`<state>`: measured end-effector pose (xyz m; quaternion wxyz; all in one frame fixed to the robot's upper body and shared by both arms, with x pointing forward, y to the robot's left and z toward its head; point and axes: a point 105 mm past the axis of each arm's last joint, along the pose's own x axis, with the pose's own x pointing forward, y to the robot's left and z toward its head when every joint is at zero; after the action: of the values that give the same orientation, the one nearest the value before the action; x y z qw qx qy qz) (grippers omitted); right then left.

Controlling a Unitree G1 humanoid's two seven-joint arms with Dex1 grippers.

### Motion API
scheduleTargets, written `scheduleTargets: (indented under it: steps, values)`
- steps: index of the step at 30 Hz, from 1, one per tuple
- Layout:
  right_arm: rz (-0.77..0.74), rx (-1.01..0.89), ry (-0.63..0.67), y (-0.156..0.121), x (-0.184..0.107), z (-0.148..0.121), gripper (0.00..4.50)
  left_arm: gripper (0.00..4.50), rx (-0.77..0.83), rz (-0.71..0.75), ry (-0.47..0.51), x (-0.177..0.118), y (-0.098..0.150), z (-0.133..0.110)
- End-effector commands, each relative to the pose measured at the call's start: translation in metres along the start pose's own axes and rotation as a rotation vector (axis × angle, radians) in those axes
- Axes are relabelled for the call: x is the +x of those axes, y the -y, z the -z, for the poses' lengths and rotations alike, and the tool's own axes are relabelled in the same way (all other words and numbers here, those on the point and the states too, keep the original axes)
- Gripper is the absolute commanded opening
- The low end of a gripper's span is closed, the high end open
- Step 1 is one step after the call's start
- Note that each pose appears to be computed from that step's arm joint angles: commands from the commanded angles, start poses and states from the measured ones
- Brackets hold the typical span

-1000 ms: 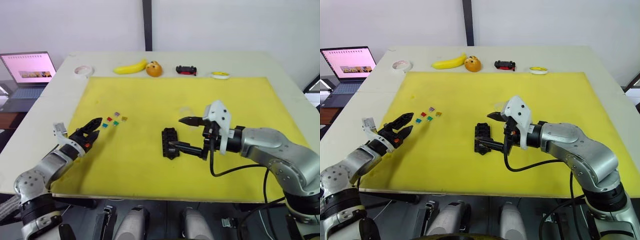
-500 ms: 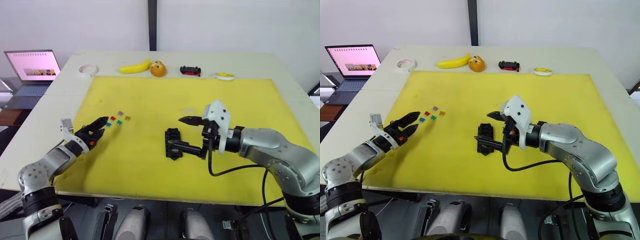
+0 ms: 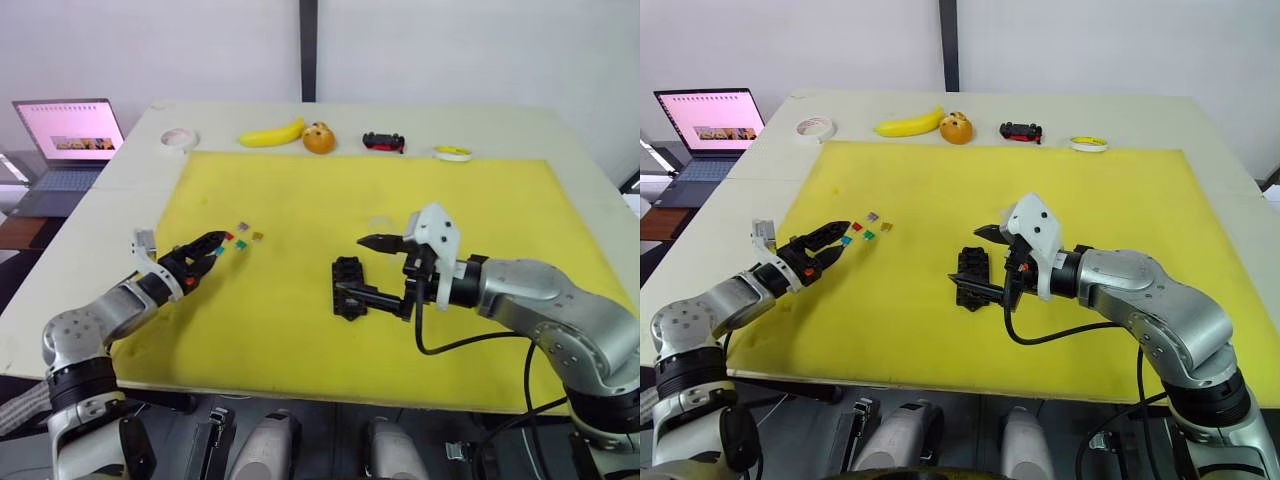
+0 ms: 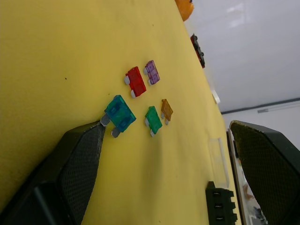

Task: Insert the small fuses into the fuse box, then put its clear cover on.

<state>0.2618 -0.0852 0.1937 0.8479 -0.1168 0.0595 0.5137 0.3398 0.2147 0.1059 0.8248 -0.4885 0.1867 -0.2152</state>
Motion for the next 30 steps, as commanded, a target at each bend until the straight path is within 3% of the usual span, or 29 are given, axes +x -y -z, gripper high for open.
scheduleTargets:
  steps: [1,16,19,30]
  values:
    - [-0.022,-0.055,0.035,-0.0092,-0.0018,-0.0115,4.44,4.5,-0.051,-0.047,-0.113,0.0167,-0.0143,0.0331]
    - [-0.028,-0.053,0.029,-0.0103,-0.0015,-0.0116,4.44,4.5,-0.095,-0.013,-0.072,0.0211,-0.0133,0.0339]
    - [-0.027,-0.054,0.028,-0.0096,-0.0014,-0.0112,4.5,3.67,-0.09,-0.024,-0.08,0.0209,-0.0147,0.0345]
    - [-0.023,-0.06,0.015,-0.0081,-0.0028,-0.0097,4.5,3.67,-0.088,-0.039,-0.076,0.0239,-0.0173,0.0357]
